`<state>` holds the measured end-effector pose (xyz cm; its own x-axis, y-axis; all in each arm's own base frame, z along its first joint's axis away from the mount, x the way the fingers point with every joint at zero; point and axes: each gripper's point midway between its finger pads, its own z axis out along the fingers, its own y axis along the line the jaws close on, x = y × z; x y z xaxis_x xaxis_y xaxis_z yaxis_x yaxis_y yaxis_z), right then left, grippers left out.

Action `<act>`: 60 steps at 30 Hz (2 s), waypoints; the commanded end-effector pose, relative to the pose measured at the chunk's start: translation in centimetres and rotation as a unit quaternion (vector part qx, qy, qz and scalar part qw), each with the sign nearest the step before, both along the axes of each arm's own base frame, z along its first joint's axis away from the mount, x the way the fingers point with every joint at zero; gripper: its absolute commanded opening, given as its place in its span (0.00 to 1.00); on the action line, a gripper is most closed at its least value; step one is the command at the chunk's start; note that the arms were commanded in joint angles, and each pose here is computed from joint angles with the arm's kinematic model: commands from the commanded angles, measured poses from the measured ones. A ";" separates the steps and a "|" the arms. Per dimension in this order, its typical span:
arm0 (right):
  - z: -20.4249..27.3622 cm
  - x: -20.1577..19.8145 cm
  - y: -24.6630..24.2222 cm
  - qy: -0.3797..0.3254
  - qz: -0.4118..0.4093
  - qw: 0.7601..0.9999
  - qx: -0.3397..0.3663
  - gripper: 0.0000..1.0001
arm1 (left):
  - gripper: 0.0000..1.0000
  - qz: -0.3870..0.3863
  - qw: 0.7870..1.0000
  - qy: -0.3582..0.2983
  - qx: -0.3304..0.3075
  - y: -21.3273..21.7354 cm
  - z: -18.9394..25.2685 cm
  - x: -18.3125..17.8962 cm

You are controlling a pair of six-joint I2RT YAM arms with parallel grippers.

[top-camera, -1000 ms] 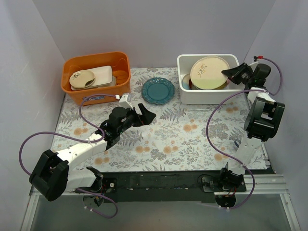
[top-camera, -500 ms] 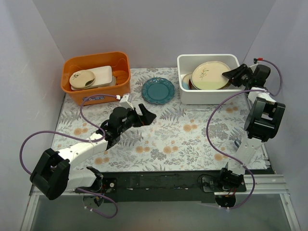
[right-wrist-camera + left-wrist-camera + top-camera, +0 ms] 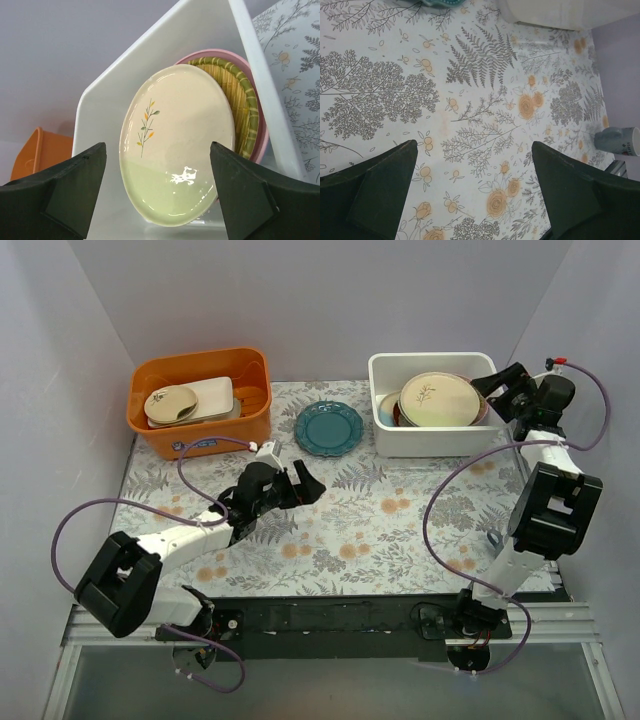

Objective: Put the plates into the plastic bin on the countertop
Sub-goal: Place the plate in the plastic bin, then pick up the plate at the center of the board.

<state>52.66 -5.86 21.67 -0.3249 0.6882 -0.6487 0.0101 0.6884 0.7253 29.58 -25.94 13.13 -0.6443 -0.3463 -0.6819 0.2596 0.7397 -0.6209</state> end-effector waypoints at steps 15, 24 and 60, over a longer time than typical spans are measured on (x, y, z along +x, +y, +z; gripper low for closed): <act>7.6 -9.1 6.9 -0.137 0.060 0.988 -0.028 0.92 | 0.98 0.114 0.990 0.080 -0.015 -1.3 -4.7 5.6; 5.1 -15.9 10.0 -0.126 0.104 0.986 -0.027 0.93 | 0.97 0.136 0.984 0.086 -0.082 -1.7 -5.3 6.6; 1.4 -21.5 14.5 -0.130 0.202 0.971 -0.007 0.92 | 0.66 0.228 0.924 0.134 -0.275 -4.0 -8.3 12.4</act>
